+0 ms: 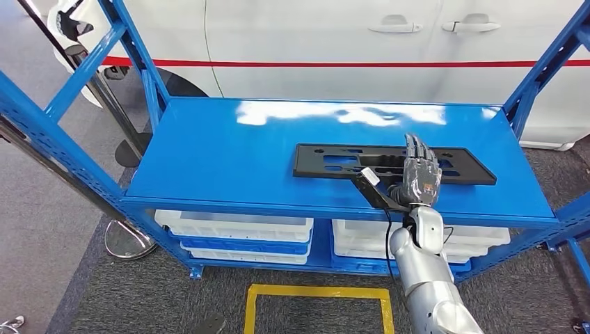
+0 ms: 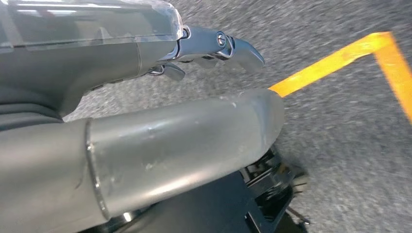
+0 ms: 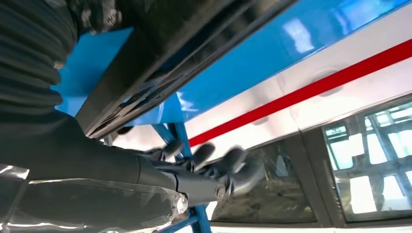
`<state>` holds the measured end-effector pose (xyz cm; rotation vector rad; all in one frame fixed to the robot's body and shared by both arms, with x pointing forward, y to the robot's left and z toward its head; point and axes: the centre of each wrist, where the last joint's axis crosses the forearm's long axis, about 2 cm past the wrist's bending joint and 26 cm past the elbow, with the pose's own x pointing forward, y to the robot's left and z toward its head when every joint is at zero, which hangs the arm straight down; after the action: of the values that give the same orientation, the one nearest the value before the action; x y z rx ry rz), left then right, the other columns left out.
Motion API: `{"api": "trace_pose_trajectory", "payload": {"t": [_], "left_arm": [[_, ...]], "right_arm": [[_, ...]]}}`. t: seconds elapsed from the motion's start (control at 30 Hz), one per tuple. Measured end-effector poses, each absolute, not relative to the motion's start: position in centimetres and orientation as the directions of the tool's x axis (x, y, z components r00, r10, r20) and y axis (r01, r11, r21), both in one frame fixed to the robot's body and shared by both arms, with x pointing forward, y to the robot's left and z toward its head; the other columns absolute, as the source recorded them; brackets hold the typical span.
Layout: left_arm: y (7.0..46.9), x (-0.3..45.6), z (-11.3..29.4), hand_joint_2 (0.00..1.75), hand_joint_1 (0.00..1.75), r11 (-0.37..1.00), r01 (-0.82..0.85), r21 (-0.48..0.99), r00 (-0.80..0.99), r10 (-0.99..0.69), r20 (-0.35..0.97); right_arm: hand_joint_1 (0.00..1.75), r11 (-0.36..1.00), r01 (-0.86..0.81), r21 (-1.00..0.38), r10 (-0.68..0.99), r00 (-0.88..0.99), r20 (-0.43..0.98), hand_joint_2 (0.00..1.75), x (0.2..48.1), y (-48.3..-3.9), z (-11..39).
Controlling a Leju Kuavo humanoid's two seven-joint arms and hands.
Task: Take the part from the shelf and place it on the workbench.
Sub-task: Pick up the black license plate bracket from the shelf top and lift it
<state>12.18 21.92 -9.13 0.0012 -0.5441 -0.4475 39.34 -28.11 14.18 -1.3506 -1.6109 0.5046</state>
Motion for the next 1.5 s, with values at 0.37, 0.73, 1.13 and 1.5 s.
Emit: {"api": "trace_pose_trajectory", "payload": {"t": [0.37,0.73,1.13,1.5], "left_arm": [[22.0,12.8,-9.0,0.00,0.00,0.967,0.251,0.046,0.765,-0.228,0.602],[21.9,12.6,-9.0,1.75,0.00,0.998,0.050,0.039,0.738,-0.063,0.672],[21.1,12.4,-9.0,0.87,0.00,0.999,0.027,-0.021,0.684,-0.003,0.730],[21.1,9.9,-9.6,0.87,0.00,0.997,-0.016,-0.078,0.694,0.067,0.717]], "right_arm": [[1.75,0.315,0.570,-0.759,0.906,0.056,0.419,1.75,39.1,-29.9,14.3],[1.75,0.308,0.607,-0.733,0.889,0.090,0.448,1.75,37.7,-32.5,13.5],[1.75,0.415,0.672,-0.613,0.822,0.012,0.569,1.75,37.3,-33.1,13.6],[1.75,0.615,0.695,-0.373,0.753,-0.377,0.540,1.75,35.0,-29.1,23.1]]}}
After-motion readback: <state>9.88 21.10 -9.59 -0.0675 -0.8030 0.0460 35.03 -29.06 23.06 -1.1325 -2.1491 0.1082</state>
